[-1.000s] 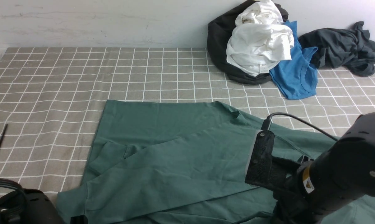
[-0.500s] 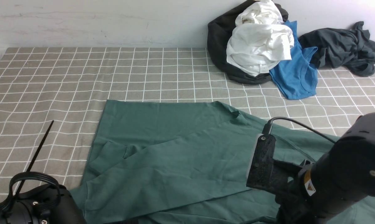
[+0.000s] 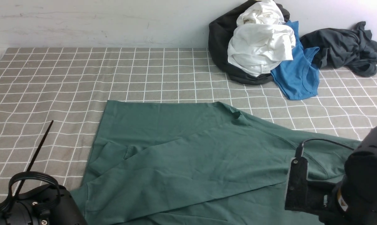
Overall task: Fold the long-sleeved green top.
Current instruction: Use both arms simultaneously to clamp the lower edge of the clothing fabric
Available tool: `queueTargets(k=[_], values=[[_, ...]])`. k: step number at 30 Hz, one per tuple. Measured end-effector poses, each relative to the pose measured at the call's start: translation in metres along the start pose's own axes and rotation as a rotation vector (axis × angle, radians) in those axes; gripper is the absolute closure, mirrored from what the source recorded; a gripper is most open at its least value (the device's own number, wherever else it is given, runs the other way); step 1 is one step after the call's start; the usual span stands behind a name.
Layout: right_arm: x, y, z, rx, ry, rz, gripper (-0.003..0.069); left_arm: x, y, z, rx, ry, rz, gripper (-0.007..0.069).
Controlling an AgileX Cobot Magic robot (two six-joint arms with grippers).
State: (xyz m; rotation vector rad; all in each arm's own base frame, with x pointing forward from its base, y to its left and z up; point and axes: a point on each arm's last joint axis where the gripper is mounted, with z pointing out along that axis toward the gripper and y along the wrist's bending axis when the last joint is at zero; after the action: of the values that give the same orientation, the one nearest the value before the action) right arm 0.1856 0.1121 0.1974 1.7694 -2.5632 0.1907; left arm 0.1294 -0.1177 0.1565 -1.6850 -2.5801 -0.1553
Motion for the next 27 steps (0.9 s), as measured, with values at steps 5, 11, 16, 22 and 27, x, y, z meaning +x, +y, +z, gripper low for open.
queueTargets(k=[5,11,16,22,27], values=[[0.013,-0.002,0.026,0.024,-0.055,-0.02,0.003,0.0,0.0,-0.001,0.0,-0.003,-0.001,0.063],[0.029,-0.001,0.048,0.078,-0.065,-0.123,0.0112,0.0,0.0,-0.001,0.0,-0.004,-0.002,0.063],[0.032,-0.005,0.05,0.091,-0.071,-0.118,0.0206,0.0,0.0,-0.001,0.0,-0.005,-0.002,0.063],[0.031,-0.005,0.05,0.101,-0.079,-0.14,0.0463,-0.001,0.0,-0.001,-0.001,-0.007,-0.003,0.063],[0.032,-0.005,0.048,0.106,-0.083,-0.144,0.0638,-0.004,0.003,-0.012,-0.004,-0.003,-0.008,0.063]])
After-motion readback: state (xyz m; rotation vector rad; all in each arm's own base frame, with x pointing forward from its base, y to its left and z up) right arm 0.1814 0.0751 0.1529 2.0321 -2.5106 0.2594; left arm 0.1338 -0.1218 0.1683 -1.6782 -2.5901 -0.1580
